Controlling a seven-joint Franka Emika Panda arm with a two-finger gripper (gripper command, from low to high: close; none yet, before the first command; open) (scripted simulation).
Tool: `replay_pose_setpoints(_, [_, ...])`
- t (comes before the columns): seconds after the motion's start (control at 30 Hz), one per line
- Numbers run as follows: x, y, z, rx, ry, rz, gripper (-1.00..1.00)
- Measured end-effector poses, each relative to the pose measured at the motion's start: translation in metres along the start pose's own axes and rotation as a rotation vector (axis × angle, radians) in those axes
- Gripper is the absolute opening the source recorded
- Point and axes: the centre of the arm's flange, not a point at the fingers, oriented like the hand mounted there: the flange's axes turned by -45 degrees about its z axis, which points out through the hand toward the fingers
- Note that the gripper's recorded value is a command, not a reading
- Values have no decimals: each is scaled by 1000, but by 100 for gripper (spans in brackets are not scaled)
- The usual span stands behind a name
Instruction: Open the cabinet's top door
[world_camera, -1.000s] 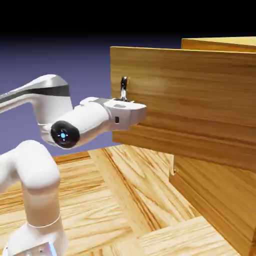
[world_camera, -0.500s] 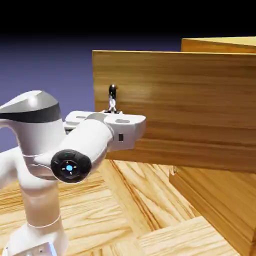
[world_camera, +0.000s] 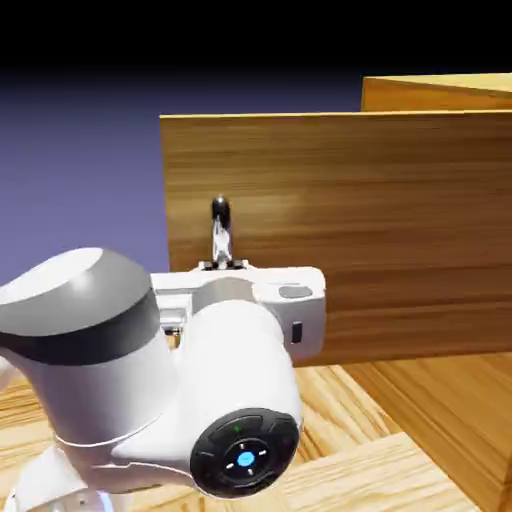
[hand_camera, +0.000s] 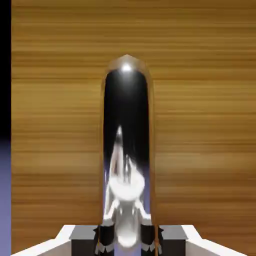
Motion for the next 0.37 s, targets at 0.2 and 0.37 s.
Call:
replay_pose_setpoints(0.2, [0,17,-44,101,0,0,-100])
replay_pose_setpoints(0.37, [0,33,-75,177,0,0,-100])
